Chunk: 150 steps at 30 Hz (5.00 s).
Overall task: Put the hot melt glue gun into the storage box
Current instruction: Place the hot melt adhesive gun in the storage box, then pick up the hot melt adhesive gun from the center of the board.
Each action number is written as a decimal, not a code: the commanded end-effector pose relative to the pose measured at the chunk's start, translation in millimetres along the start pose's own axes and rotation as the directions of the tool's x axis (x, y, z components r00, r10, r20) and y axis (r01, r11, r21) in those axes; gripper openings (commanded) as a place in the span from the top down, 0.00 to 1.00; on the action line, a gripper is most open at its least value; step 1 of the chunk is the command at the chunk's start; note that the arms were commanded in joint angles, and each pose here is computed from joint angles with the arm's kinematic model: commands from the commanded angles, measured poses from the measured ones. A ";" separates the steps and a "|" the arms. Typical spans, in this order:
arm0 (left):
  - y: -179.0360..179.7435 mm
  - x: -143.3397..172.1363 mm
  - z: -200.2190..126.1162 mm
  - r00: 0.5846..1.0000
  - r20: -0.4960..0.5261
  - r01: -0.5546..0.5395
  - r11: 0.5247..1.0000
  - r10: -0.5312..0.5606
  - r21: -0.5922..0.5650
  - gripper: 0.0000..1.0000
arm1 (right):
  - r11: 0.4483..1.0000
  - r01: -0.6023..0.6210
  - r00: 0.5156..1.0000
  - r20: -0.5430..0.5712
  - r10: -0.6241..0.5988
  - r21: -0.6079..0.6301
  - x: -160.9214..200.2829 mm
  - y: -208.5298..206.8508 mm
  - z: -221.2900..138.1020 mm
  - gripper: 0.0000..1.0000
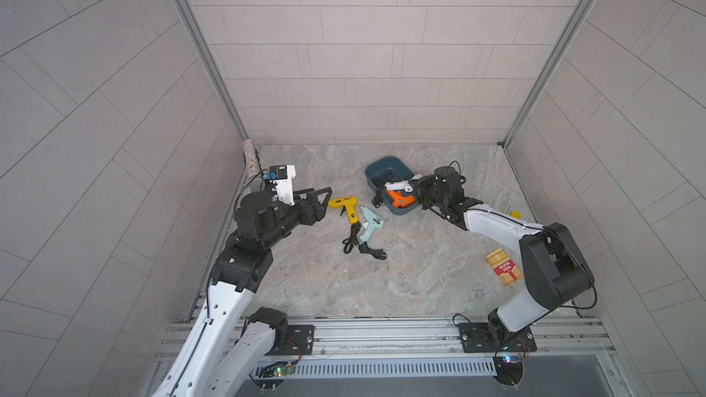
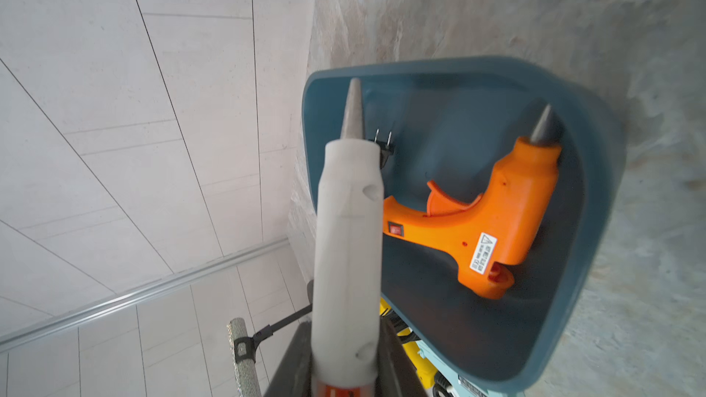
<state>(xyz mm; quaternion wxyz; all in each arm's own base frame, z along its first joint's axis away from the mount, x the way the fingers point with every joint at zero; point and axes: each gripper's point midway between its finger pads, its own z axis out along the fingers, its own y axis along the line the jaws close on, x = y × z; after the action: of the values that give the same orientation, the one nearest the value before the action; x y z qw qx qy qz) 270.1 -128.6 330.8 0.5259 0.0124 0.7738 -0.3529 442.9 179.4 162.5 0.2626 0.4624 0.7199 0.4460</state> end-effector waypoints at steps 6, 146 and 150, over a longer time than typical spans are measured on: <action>3.0 1.5 -6.8 1.000 0.003 -0.020 1.000 0.020 -0.018 0.28 | 0.982 0.000 0.981 0.191 0.037 -0.189 -32.4 62.3 -6.5 1.00; 142.4 186.3 176.0 0.724 -0.658 -0.382 0.676 -0.204 -0.630 0.35 | 0.490 0.786 0.613 -0.371 -0.698 0.377 -13.7 -90.7 -166.2 0.26; 143.7 198.7 182.3 0.714 -0.664 -0.383 0.671 -0.220 -0.635 0.40 | 0.488 0.787 0.613 -0.379 -0.693 0.378 -14.0 -94.3 -165.8 0.26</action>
<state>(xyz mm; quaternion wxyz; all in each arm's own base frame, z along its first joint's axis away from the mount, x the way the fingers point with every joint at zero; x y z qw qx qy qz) 384.7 -190.8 57.4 0.1759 -0.0244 0.9835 0.0346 283.1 87.4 159.2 0.2385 0.1219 0.9553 0.1249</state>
